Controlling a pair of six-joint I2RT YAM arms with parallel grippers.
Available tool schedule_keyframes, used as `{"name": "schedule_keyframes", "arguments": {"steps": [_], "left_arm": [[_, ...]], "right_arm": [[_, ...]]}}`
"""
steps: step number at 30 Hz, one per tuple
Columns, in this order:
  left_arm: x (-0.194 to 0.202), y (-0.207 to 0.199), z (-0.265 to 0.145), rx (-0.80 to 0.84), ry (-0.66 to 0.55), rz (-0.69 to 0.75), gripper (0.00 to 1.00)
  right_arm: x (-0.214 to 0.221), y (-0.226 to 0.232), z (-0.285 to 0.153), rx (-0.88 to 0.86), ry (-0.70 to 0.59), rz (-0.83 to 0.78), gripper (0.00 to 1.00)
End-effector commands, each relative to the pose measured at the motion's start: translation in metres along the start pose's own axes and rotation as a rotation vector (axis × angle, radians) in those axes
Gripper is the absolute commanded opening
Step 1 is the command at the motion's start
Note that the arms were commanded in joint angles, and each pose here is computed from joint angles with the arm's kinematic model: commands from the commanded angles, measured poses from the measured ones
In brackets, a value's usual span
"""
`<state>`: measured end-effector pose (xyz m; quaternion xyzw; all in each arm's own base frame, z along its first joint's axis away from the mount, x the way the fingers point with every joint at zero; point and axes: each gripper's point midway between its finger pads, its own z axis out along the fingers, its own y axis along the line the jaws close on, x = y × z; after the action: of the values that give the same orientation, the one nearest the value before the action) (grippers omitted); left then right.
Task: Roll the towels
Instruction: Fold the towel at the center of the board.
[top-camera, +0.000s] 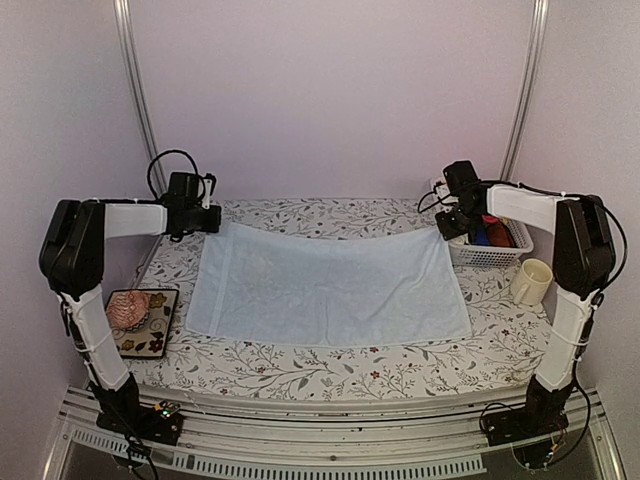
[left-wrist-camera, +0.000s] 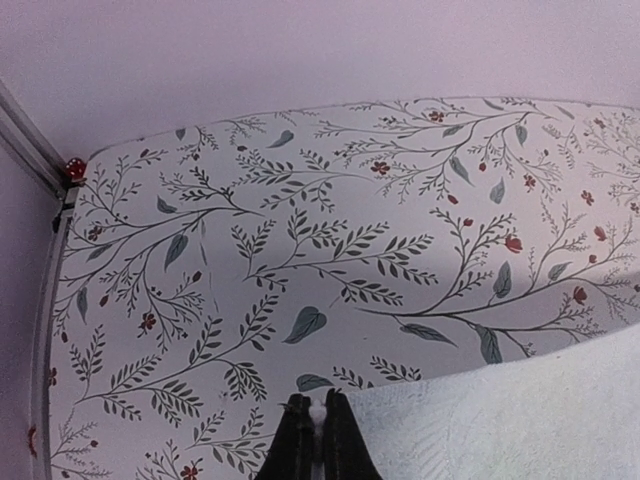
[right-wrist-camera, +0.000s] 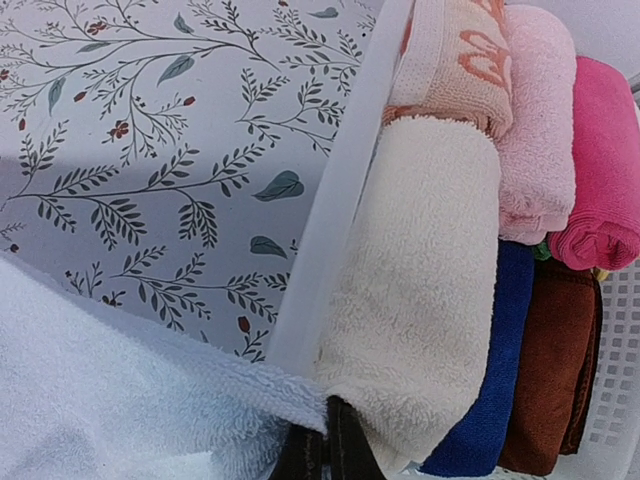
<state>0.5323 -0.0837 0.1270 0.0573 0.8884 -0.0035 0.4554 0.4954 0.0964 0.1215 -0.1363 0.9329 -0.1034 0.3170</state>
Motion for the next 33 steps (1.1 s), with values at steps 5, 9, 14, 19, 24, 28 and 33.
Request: {"name": "schedule_keyframes", "arguments": {"steps": [5,9,14,19,24,28,33], "left_arm": [[-0.002,-0.011,-0.029,0.090,-0.074,0.061,0.00],[-0.002,-0.007,-0.044,0.115,-0.091,0.056,0.00],[0.002,0.007,-0.056,0.075,-0.089,0.057,0.00],[0.003,0.032,-0.066,-0.017,-0.135,0.023,0.00],[-0.002,0.043,-0.058,-0.062,-0.142,0.019,0.00],[-0.012,0.046,-0.051,-0.073,-0.159,0.024,0.00],[-0.019,0.048,-0.048,-0.089,-0.171,0.045,0.00]], "right_arm": [[-0.003,0.003,-0.045,-0.101,-0.089,0.008,0.02],[0.017,0.008,-0.054,-0.143,-0.079,0.005,0.02],[0.037,0.002,-0.057,-0.118,-0.049,0.010,0.02],[0.041,-0.008,-0.053,-0.101,-0.072,0.049,0.02],[0.021,-0.008,-0.042,-0.097,-0.107,0.054,0.02],[0.005,-0.008,-0.030,-0.085,-0.127,0.042,0.02],[-0.005,-0.008,-0.028,-0.092,-0.137,0.030,0.02]]}}
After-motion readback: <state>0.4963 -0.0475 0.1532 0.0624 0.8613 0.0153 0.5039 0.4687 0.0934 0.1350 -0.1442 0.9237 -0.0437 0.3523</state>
